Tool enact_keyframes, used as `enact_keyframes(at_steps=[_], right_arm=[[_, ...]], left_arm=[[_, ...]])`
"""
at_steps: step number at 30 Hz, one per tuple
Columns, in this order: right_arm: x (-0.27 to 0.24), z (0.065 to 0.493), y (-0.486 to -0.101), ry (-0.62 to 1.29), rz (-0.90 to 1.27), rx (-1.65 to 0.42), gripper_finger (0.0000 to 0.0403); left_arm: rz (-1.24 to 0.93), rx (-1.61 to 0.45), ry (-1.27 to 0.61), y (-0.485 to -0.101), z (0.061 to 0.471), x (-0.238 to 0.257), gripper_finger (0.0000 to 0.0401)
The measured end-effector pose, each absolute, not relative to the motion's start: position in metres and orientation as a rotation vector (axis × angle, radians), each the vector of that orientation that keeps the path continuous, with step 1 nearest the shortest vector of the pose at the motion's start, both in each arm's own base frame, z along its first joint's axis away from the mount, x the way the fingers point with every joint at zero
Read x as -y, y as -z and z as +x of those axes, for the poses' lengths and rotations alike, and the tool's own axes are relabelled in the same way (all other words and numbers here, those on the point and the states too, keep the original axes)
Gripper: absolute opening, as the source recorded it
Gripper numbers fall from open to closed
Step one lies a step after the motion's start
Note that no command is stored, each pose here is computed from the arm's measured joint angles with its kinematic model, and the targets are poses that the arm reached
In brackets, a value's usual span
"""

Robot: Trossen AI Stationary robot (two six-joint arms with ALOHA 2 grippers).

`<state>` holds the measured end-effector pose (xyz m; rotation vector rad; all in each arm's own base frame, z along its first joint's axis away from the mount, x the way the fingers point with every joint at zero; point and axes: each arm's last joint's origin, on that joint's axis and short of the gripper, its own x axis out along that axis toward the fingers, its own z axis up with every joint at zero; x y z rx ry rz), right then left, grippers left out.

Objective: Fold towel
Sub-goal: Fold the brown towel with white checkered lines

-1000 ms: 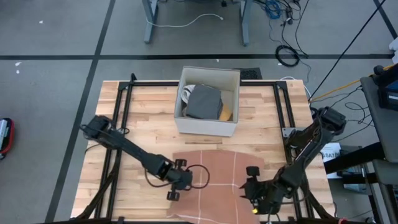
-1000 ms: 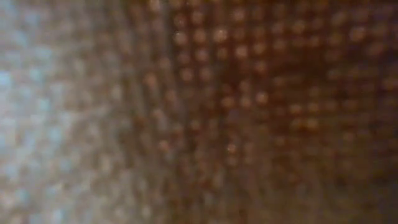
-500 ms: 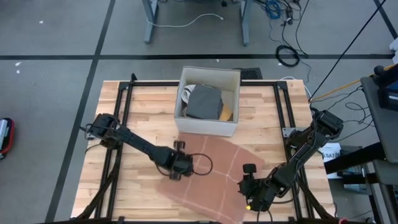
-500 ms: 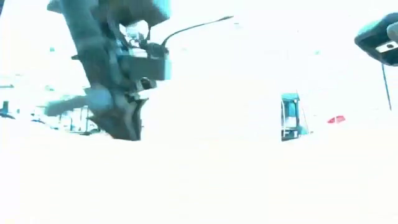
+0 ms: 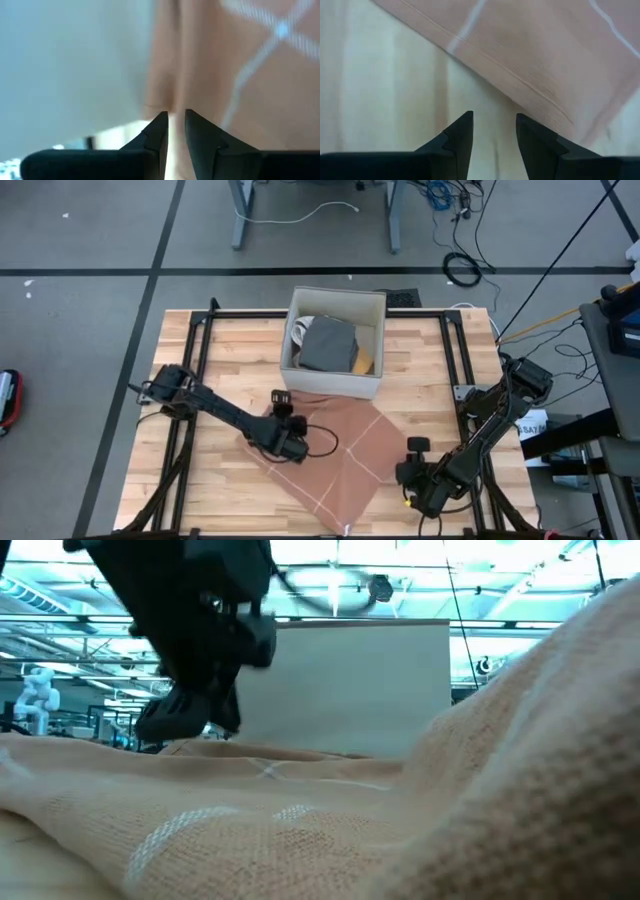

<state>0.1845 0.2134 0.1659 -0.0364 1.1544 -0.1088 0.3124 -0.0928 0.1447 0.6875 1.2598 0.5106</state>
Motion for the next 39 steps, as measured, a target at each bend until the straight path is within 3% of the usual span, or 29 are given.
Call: enact_keyframes(at_steps=[7, 12, 18, 23, 29, 39], right_arm=[[-0.202, 0.174, -0.165, 0.234, -0.09, -1.233, 0.0135], [-0.198, 0.172, -0.165, 0.286, -0.093, -1.247, 0.0135], [-0.216, 0.179, -0.166, 0.117, -0.033, -1.152, 0.0135], [-0.232, 0.182, -0.169, -0.015, 0.0, -1.068, 0.0135], [-0.245, 0.191, -0.166, -0.096, 0.001, -0.969, 0.0135], [-0.25, 0.214, -0.134, -0.077, -0.081, -0.917, 0.0135]], left_arm=[[0.699, -1.101, -0.503, -0.182, 0.33, 0.122, 0.0071], [0.567, -1.031, -0.318, -0.193, 0.341, 0.148, 0.0071], [0.395, -0.964, -0.006, -0.196, 0.343, 0.182, 0.0071], [0.359, -0.874, 0.07, -0.2, 0.34, 0.204, 0.0071], [0.339, -0.912, 0.052, -0.184, 0.346, 0.204, 0.0071], [0.337, -1.036, 0.038, -0.134, 0.36, 0.196, 0.0071]])
